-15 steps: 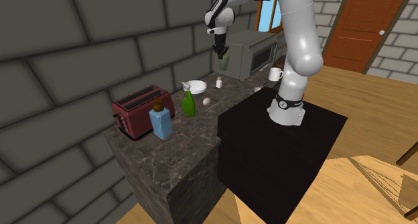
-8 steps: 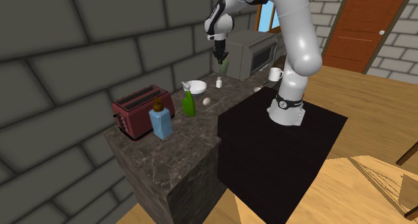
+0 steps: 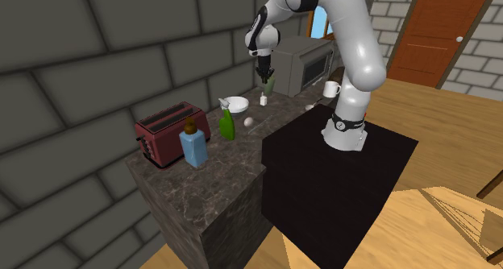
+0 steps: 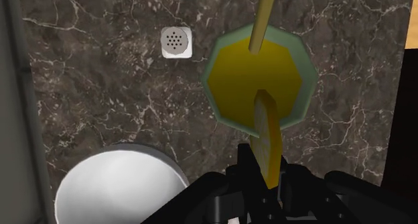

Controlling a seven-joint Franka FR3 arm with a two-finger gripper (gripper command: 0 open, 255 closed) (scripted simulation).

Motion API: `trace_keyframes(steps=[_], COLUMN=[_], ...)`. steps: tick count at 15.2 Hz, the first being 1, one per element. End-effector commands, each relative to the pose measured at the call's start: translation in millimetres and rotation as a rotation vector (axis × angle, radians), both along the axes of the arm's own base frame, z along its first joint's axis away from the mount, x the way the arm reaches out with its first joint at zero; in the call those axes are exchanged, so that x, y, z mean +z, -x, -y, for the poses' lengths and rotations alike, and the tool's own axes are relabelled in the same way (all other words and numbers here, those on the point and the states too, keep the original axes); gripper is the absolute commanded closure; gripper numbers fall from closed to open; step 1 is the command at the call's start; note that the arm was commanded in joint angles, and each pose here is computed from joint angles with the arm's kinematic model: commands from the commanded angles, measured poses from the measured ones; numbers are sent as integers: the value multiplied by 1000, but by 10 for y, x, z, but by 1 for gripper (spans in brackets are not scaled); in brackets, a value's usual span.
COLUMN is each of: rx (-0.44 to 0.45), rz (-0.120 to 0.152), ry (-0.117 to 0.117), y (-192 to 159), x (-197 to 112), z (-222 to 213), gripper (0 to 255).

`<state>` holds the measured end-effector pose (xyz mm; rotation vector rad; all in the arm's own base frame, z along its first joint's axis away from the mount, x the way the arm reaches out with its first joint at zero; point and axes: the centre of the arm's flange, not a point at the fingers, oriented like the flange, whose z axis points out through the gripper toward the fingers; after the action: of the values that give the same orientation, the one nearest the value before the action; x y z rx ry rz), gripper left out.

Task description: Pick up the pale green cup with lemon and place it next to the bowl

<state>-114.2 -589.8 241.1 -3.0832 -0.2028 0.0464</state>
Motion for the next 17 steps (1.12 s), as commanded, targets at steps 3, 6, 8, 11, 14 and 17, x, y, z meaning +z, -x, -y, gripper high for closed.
trace_keyframes(steps=[3, 6, 8, 11, 14, 17], rx=[0, 0, 0, 0, 0, 0], rz=[0, 0, 0, 0, 0, 0], ry=[1, 1, 1, 1, 1, 1], y=[4, 4, 4, 4, 4, 4], x=[-202, -360, -466, -624, -783, -941], z=[-7, -7, -7, -7, -7, -7], gripper=[255, 255, 255, 255, 255, 255])
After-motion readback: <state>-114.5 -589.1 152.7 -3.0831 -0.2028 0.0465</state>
